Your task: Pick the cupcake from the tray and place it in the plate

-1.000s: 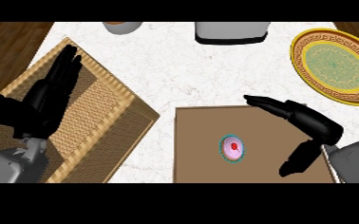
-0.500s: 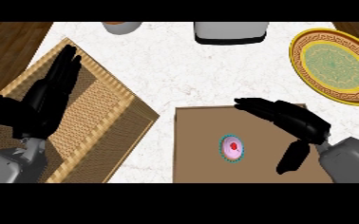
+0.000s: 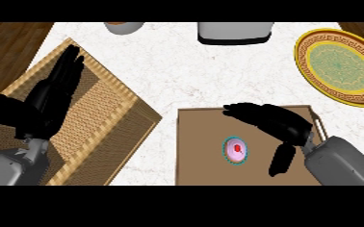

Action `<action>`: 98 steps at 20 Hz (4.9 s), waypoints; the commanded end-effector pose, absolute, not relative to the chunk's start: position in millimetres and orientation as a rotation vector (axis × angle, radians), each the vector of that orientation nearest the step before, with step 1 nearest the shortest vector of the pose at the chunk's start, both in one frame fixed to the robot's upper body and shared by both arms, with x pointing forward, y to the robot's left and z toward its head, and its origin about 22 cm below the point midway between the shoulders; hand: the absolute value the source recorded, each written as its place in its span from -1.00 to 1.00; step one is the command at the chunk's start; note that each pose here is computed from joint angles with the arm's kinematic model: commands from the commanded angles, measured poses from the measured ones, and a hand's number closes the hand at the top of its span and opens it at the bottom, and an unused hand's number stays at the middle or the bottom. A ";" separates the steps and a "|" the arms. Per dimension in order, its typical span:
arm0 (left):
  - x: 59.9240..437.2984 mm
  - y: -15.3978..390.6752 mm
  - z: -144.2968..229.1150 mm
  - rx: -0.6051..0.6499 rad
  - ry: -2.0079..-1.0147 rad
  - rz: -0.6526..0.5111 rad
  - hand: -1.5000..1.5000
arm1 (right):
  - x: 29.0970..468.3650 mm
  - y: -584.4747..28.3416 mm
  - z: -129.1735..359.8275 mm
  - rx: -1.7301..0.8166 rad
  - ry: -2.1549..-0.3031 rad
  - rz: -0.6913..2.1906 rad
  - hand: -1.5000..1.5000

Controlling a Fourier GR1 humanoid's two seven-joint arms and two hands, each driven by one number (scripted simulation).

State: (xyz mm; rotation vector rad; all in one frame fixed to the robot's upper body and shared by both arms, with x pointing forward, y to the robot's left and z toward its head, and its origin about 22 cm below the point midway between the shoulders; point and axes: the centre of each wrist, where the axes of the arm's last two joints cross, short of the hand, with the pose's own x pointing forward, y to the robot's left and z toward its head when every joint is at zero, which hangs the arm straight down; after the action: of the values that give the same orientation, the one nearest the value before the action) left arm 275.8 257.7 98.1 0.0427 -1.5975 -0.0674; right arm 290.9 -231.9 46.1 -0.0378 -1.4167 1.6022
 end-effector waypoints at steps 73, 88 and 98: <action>277.7 260.5 52.9 0.104 -1.455 -0.131 0.00 | 316.8 -471.9 92.6 -1.030 -1.472 0.761 1.00; 282.9 266.7 51.8 0.139 -1.439 -0.122 0.00 | 336.6 -488.1 104.6 -0.650 -1.896 0.543 -1.00; 273.6 276.2 42.5 0.125 -1.416 -0.104 0.00 | 329.7 -513.8 110.3 -0.225 -1.800 0.261 -1.00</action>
State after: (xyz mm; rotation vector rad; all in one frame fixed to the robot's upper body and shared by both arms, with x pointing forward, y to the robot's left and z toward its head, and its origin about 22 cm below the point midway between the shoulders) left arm 291.3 247.3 95.2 0.0176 -1.5953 -0.0732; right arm 331.9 -507.4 112.0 -0.3671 -1.8692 0.3332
